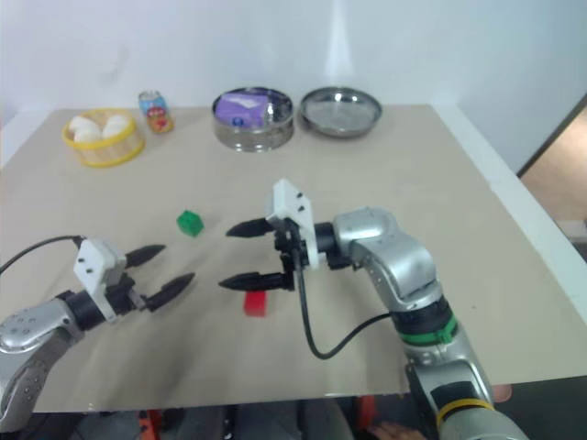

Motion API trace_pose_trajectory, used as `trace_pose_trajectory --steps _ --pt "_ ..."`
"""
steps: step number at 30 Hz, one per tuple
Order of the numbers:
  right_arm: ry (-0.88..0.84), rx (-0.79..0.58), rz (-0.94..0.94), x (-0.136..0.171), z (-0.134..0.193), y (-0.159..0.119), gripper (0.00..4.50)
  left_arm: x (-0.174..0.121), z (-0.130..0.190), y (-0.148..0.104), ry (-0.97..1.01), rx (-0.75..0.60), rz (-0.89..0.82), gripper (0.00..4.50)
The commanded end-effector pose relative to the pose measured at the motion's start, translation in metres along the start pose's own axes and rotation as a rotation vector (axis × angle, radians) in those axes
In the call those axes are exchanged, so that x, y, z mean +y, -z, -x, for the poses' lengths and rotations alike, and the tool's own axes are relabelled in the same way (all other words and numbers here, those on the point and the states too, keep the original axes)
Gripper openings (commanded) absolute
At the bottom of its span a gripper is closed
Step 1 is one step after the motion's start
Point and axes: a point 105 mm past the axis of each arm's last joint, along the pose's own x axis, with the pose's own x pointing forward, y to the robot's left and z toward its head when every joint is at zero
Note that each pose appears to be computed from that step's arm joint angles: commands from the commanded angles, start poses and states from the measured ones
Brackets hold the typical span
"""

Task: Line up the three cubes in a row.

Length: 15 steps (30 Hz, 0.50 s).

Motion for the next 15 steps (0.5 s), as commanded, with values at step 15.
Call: trace_pose_trajectory --steps 15 --pt "0.141 -0.041 0.111 -0.017 -0.004 -0.010 4.46 0.060 -0.037 -0.025 -0.324 0.084 -0.011 4.50"
